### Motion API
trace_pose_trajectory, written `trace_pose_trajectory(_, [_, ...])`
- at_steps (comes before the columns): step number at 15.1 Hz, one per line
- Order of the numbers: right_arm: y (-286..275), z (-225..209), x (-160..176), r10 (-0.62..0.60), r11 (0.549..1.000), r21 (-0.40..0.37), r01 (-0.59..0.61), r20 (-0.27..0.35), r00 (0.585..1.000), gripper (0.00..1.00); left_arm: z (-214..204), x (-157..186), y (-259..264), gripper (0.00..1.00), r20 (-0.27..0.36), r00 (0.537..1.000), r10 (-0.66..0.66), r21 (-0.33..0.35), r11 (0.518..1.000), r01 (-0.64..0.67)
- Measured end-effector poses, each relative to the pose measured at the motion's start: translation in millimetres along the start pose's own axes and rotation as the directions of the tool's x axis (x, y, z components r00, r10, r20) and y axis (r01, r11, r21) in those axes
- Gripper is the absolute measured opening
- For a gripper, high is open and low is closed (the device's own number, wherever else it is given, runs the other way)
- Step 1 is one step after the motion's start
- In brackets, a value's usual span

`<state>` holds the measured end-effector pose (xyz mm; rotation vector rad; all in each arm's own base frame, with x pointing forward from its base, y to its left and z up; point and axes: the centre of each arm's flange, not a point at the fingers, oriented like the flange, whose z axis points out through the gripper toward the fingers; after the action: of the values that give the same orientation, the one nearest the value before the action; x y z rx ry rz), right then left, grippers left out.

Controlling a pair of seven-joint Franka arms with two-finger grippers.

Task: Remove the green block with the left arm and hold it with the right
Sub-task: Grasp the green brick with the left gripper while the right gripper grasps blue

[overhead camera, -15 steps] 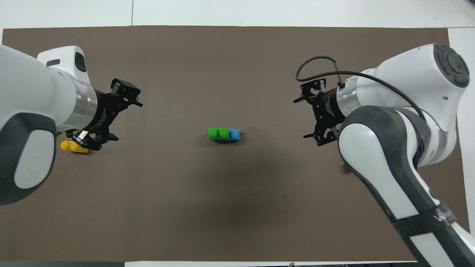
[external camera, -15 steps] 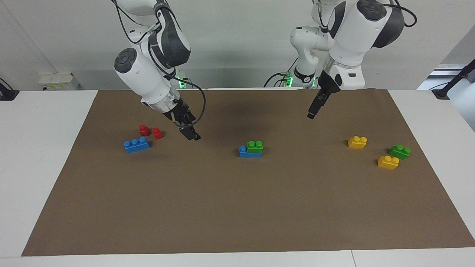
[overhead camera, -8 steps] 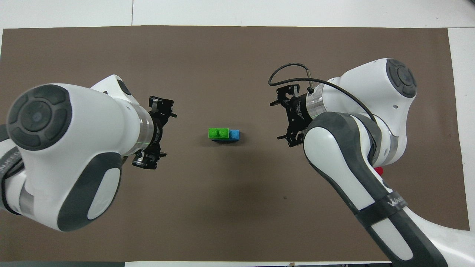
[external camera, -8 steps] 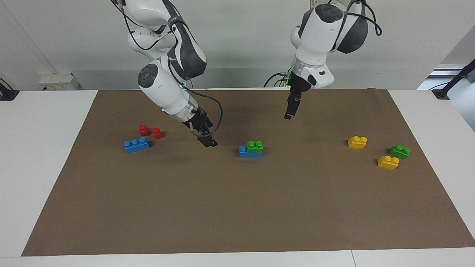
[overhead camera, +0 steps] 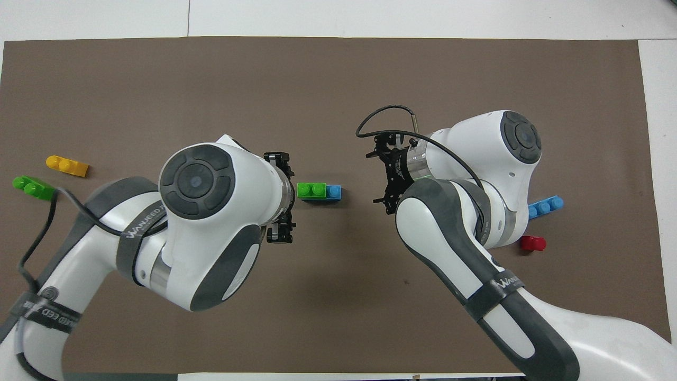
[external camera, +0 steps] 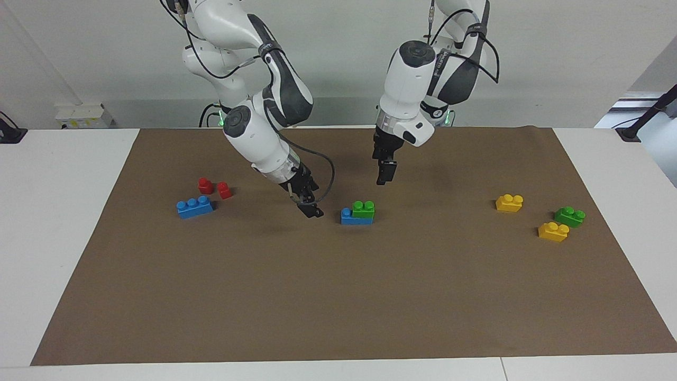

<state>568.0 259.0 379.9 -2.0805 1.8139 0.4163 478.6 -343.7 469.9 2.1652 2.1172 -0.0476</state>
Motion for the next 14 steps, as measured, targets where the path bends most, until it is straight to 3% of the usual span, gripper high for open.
trace_pose_trajectory(7, [4,65,-5,0.027,1.000,0.003,-0.027,0.009,1.000,1.00,55,-17,5,1.00,-0.056,0.995,-0.083,-0.015,0.996,0.083])
trace_pose_trajectory(14, [11,101,-20,0.039,0.999,0.019,-0.039,0.023,0.999,1.00,100,-21,9,1.00,-0.098,0.989,-0.111,-0.018,0.994,0.110])
